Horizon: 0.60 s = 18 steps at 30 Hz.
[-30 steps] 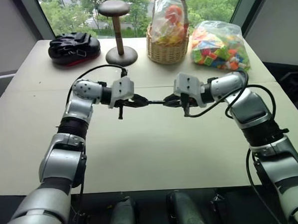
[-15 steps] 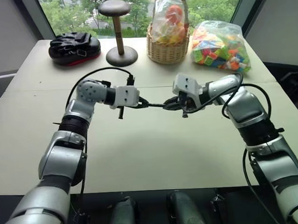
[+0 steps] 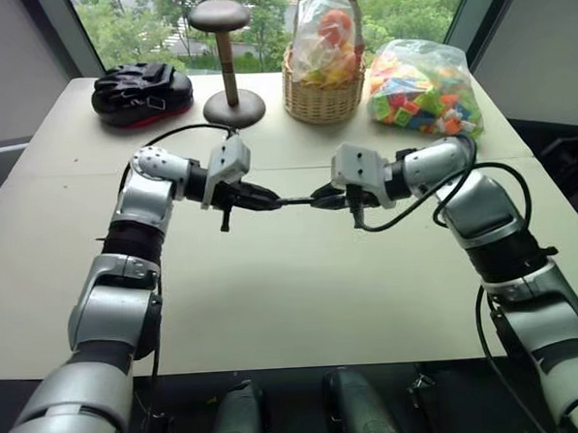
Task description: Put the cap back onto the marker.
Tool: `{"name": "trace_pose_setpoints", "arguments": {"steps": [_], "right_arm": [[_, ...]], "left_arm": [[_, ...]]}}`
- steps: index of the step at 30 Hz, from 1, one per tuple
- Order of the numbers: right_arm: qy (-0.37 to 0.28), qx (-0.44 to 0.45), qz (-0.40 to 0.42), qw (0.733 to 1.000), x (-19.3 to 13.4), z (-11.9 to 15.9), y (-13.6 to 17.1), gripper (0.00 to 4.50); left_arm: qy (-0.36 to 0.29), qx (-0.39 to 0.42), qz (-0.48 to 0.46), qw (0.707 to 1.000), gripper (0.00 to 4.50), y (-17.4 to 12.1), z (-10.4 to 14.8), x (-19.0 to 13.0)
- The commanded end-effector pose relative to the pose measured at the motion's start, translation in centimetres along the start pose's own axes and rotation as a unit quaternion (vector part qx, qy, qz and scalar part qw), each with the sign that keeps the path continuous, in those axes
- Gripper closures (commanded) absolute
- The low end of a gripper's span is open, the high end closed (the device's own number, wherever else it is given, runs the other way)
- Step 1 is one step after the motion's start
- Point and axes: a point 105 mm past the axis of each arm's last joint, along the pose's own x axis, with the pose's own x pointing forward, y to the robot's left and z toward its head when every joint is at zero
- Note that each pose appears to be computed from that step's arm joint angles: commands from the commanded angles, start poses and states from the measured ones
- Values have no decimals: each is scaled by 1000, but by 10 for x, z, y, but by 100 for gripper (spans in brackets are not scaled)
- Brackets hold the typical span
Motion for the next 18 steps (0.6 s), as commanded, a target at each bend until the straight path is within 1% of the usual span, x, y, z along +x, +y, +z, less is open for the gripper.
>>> {"name": "trace_pose_setpoints", "arguments": {"steps": [1,5,8,12,14,18], "right_arm": [[-7,-67,-56,996,-3,21,-15,450],[17,-100,-67,993,-4,15,-16,450],[32,-111,-67,991,-4,11,-15,450],[1,-43,-57,997,1,19,-9,450],[-2,-36,-55,998,2,21,-8,450],[-1,-33,-47,998,3,24,-6,450]], "left_arm": [[-46,38,-80,995,446,-14,42,17],[-34,14,-90,995,446,-17,41,16],[-28,13,-89,996,446,-17,40,16],[-35,36,-66,997,446,-12,45,24],[-43,39,-66,996,446,-13,45,29],[-37,45,-68,996,446,-16,41,36]]}}
